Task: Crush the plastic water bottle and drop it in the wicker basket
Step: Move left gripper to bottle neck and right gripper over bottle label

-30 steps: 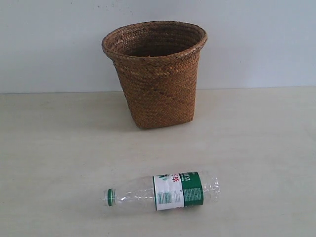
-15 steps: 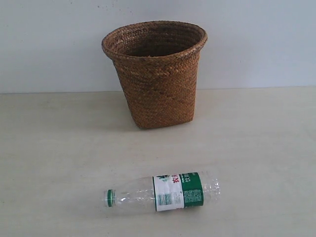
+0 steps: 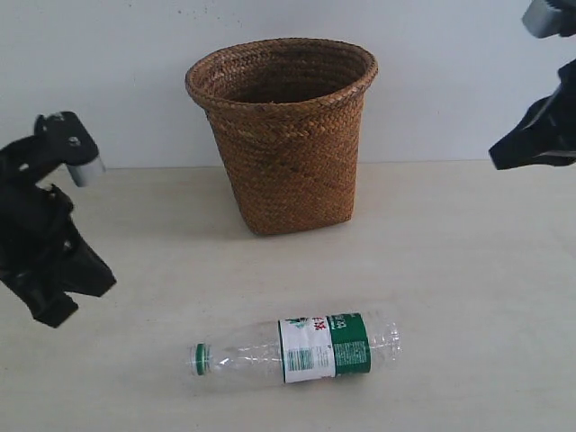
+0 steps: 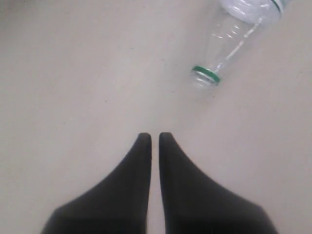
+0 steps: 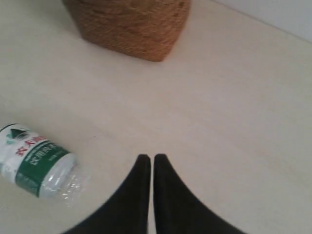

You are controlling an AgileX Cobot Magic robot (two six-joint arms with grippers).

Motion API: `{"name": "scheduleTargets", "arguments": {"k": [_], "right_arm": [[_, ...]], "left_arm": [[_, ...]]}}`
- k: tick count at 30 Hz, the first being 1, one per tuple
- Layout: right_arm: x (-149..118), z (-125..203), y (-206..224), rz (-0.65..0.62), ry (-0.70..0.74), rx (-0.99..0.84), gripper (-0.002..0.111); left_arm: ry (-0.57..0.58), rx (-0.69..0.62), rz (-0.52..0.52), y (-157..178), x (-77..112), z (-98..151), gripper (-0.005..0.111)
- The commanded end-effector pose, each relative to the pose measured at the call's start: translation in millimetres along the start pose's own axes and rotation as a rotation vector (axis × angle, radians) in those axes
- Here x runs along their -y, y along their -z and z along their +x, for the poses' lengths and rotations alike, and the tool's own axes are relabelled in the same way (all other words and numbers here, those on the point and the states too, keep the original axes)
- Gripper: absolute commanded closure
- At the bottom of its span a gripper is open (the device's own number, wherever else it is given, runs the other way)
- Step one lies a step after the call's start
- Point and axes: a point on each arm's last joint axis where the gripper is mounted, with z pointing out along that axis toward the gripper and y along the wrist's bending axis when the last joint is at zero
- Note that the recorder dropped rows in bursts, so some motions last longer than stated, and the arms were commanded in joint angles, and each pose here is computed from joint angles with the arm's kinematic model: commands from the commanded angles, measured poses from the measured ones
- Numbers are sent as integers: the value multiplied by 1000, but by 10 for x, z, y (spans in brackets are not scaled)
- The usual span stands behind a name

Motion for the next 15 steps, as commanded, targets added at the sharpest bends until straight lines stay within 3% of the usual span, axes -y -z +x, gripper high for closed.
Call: {"name": "scheduleTargets", "arguments": {"k": [1,5,8,11,15], "right_arm": [[-200,-72,-196,-111,100,-26,108],[-472,-87,-463,-211,204,-74,108],[-620,-90,-619,-293,258,-124,108],[-720,-126,-771,-359,277,-163,108],[-816,-131,-949,-397,298,-192,108]], "left_arm": [[-128,-21,56,-166,146,-123,102],[-263,-48,118,-354,289,-209,100],[-448,-54,172,-488,404,-250,74],[-515,-47,214,-598,434,-257,45],[-524,-61,249,-766,421,-231,42]]}}
